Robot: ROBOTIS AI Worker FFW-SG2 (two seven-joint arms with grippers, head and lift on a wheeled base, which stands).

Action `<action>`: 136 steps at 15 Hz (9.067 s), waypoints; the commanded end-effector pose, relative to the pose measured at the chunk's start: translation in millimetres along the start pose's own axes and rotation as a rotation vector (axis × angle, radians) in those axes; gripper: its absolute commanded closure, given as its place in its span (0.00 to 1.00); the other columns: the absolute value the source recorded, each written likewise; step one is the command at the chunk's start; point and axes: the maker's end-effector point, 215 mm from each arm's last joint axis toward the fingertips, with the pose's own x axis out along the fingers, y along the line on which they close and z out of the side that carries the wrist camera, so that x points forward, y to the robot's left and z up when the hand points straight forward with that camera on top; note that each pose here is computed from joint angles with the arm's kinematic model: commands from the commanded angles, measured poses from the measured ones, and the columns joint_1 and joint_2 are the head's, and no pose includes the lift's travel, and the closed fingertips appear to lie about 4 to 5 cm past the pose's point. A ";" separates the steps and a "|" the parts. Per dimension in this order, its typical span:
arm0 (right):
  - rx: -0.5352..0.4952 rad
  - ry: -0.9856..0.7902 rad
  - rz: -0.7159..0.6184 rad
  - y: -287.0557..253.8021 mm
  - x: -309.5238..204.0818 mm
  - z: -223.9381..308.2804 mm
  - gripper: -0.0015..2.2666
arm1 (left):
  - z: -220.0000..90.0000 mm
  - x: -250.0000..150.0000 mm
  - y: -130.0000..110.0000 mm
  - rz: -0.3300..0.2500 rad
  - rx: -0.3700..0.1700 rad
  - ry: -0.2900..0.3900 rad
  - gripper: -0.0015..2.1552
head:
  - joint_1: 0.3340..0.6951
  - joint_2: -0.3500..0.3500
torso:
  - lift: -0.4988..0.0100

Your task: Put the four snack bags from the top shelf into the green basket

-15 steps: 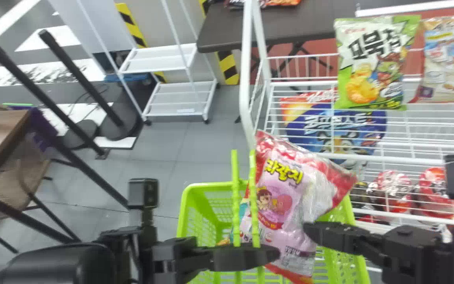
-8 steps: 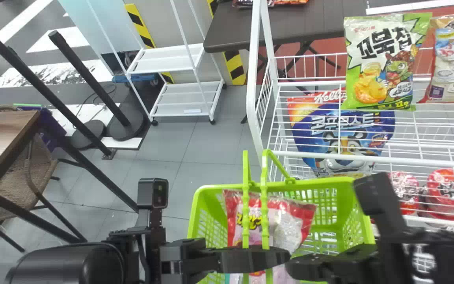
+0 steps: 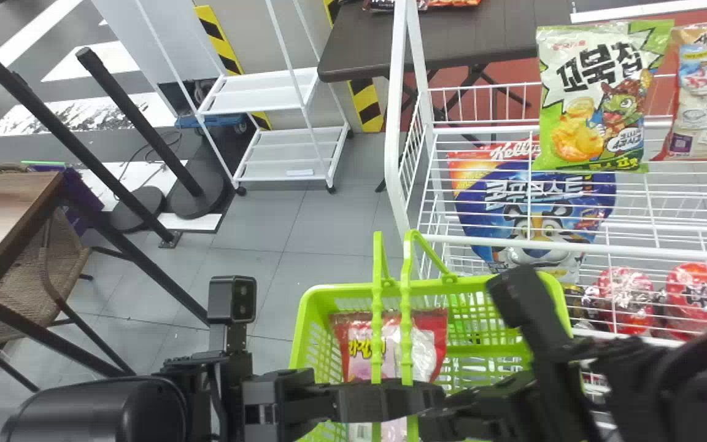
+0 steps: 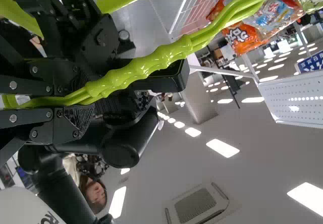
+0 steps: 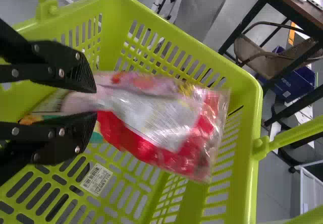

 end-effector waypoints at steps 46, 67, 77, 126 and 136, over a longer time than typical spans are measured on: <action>-0.005 -0.355 -0.244 -48.6 -159.5 100.5 0.99 | 5.6 -18.6 8.0 -0.030 -0.035 -0.039 1.00 | 1.00 0.75 | 0.98; -0.012 -0.324 -0.046 -3.6 -142.5 103.0 0.03 | 16.6 -20.2 10.4 -0.028 -0.018 -0.055 1.00 | 1.00 1.00 | 0.98; 0.182 -0.478 -0.737 -279.5 -277.9 111.0 0.04 | 18.9 -21.9 12.6 -0.031 -0.024 -0.064 1.00 | 1.00 0.51 | 0.98; -0.018 -0.042 0.061 10.3 -61.9 61.6 0.99 | 22.9 -13.2 -6.9 -0.124 -0.046 -0.119 1.00 | 1.00 1.00 | 0.98; -0.026 0.006 0.078 17.1 -5.1 74.1 0.00 | 22.4 -14.0 -11.0 -0.143 -0.051 -0.115 1.00 | 1.00 1.00 | 0.98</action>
